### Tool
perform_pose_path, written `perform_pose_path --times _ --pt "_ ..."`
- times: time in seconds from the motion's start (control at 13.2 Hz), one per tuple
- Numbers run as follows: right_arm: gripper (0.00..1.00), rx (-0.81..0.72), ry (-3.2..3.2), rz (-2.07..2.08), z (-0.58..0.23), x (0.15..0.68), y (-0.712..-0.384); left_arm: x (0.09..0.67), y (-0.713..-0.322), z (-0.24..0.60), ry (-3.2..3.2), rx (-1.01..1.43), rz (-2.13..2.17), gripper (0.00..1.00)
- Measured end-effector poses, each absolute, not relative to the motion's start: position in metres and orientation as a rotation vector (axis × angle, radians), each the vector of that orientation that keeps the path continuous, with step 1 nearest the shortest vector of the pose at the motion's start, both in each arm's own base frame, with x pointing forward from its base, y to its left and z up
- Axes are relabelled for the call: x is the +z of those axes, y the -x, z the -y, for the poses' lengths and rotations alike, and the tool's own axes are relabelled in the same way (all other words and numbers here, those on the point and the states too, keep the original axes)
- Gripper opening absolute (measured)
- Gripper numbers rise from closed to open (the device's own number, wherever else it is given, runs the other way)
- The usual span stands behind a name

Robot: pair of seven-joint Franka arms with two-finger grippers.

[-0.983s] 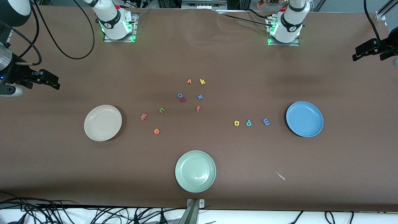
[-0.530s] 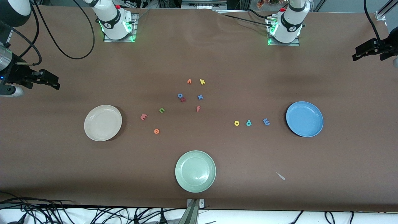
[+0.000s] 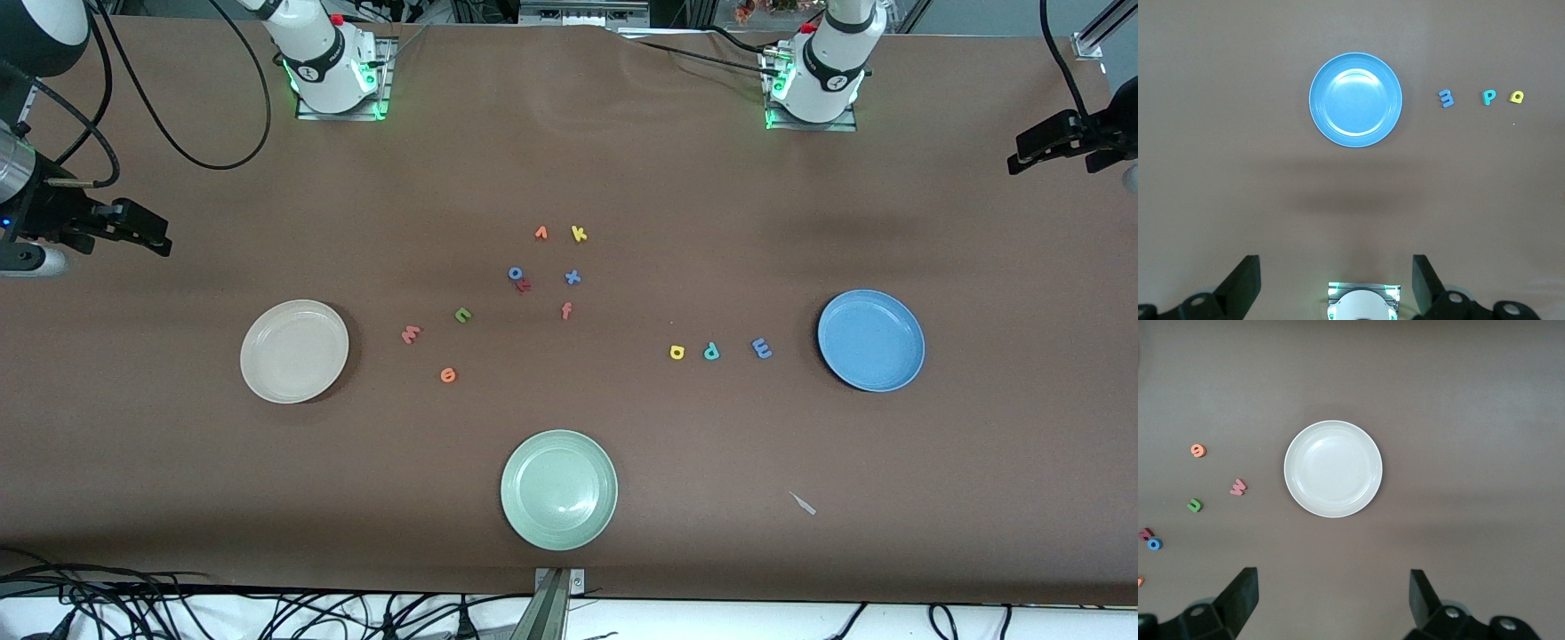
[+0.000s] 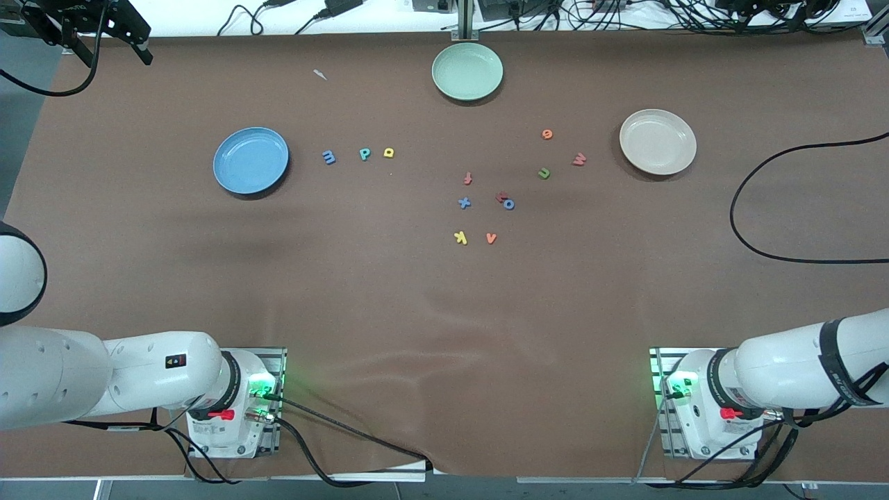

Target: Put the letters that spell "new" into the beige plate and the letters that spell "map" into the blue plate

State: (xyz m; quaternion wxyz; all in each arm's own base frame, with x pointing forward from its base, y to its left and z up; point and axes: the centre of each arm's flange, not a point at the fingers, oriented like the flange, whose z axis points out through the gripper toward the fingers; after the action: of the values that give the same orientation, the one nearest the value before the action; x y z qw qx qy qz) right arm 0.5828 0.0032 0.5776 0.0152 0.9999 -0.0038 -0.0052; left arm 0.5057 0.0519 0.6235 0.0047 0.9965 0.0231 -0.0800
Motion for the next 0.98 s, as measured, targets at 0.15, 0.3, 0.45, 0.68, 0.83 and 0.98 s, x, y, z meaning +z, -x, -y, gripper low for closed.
perform_pose_path --times 0.15,0.3,0.45,0.68,0.83,0.98 --pt "1.00 -0.016 -3.111 0.012 -0.003 0.578 -0.583 0.623 -0.506 -0.052 -3.121 -0.251 -0.072 1.00" --pt "1.00 -0.016 -3.111 0.012 -0.003 0.578 -0.583 0.623 -0.506 -0.051 -3.122 -0.251 -0.070 1.00" --pt "1.00 -0.016 -3.111 0.012 -0.003 0.578 -0.583 0.623 -0.506 -0.050 -3.119 -0.250 -0.066 1.00" --pt "1.00 -0.017 -3.111 0.012 -0.003 0.578 -0.583 0.624 -0.507 -0.041 -3.085 -0.240 -0.048 1.00" --pt "1.00 -0.017 -3.111 0.012 -0.003 0.577 -0.583 0.625 -0.507 -0.040 -3.083 -0.238 -0.044 1.00" --pt "1.00 -0.017 -3.111 0.012 -0.003 0.577 -0.583 0.625 -0.507 -0.040 -3.080 -0.237 -0.039 1.00"
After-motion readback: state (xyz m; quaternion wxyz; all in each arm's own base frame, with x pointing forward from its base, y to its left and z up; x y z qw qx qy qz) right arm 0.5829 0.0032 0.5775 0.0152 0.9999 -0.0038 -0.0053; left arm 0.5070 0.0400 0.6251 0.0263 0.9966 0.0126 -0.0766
